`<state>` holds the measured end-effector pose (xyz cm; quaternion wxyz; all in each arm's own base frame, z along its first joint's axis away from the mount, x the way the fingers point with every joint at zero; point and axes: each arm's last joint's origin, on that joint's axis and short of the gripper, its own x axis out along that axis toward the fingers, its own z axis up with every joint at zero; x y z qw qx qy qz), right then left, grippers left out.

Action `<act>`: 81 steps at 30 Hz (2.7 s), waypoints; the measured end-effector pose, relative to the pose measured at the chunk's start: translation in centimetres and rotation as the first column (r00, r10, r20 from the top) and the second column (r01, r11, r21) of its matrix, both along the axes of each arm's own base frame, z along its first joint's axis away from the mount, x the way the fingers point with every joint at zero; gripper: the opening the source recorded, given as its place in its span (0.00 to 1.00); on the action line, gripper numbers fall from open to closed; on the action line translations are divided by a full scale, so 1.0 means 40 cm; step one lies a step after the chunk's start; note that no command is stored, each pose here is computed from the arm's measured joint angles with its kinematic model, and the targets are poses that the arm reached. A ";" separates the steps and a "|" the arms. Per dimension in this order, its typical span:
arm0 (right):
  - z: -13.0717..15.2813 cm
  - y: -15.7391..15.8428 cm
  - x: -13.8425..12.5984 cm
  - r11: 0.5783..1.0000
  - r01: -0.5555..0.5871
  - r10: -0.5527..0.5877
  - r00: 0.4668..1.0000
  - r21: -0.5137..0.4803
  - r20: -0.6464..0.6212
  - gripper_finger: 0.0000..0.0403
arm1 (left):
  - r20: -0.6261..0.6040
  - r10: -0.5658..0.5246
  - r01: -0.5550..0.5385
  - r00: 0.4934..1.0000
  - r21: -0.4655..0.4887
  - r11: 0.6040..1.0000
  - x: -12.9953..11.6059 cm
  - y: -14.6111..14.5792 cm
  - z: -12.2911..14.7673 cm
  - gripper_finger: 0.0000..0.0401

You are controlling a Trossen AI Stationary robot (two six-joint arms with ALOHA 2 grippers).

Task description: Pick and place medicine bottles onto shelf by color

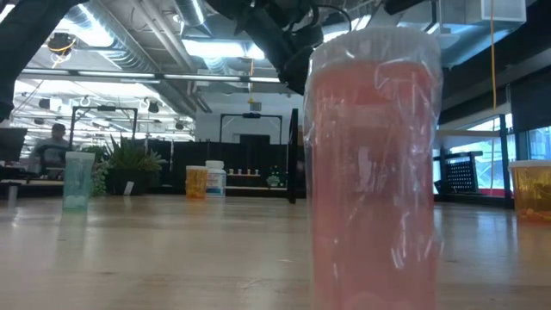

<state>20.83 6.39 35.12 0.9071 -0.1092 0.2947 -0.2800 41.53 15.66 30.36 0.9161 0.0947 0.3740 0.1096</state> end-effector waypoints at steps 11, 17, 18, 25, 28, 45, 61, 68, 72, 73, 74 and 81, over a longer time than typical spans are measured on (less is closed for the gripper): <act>0.000 -0.002 0.001 0.999 0.021 -0.021 1.000 -0.024 0.008 0.40 | -0.002 0.001 -0.001 1.000 -0.001 1.000 0.000 0.000 0.000 0.47; -0.001 0.000 0.002 1.000 0.006 -0.006 1.000 -0.003 0.003 0.40 | -0.002 0.001 -0.001 1.000 -0.001 1.000 0.000 0.000 0.000 0.47; -0.001 0.000 0.002 1.000 0.001 -0.001 1.000 0.002 0.001 0.40 | -0.002 0.001 -0.001 1.000 -0.001 1.000 0.000 0.000 0.000 0.47; -0.004 0.006 0.004 0.996 -0.060 0.061 0.998 0.071 -0.020 0.40 | -0.002 0.001 -0.001 1.000 -0.001 1.000 0.000 0.000 0.000 0.47; -0.006 0.010 0.005 0.988 -0.098 0.103 0.994 0.116 -0.035 0.40 | -0.002 0.001 -0.001 1.000 -0.001 1.000 0.000 0.000 0.000 0.47; -0.008 0.013 0.005 0.981 -0.128 0.136 0.990 0.148 -0.046 0.40 | -0.002 0.001 -0.001 1.000 0.000 1.000 0.000 0.000 0.000 0.47; -0.008 0.013 0.005 0.981 -0.128 0.137 0.990 0.148 -0.047 0.40 | -0.026 0.008 -0.008 1.000 -0.002 1.000 -0.005 -0.001 -0.004 0.47; -0.008 0.013 0.005 0.981 -0.128 0.137 0.990 0.148 -0.047 0.40 | -0.048 0.027 -0.027 0.998 0.007 1.000 -0.009 0.002 -0.007 0.47; -0.008 0.013 0.005 0.981 -0.128 0.137 0.989 0.148 -0.047 0.40 | -0.048 0.026 -0.026 0.999 0.007 1.000 -0.009 0.001 -0.007 0.49; -0.008 0.013 0.005 0.981 -0.128 0.136 0.990 0.148 -0.047 0.40 | -0.048 0.026 -0.026 0.999 0.007 1.000 -0.009 0.001 -0.007 0.50; -0.008 0.013 0.005 0.981 -0.128 0.137 0.989 0.148 -0.047 0.40 | -0.048 0.027 -0.026 0.999 0.007 1.000 -0.009 0.001 -0.007 0.51; -0.009 0.013 0.005 0.981 -0.128 0.137 0.989 0.148 -0.048 0.40 | -0.048 0.026 -0.026 0.998 0.009 1.000 -0.009 0.002 -0.007 0.59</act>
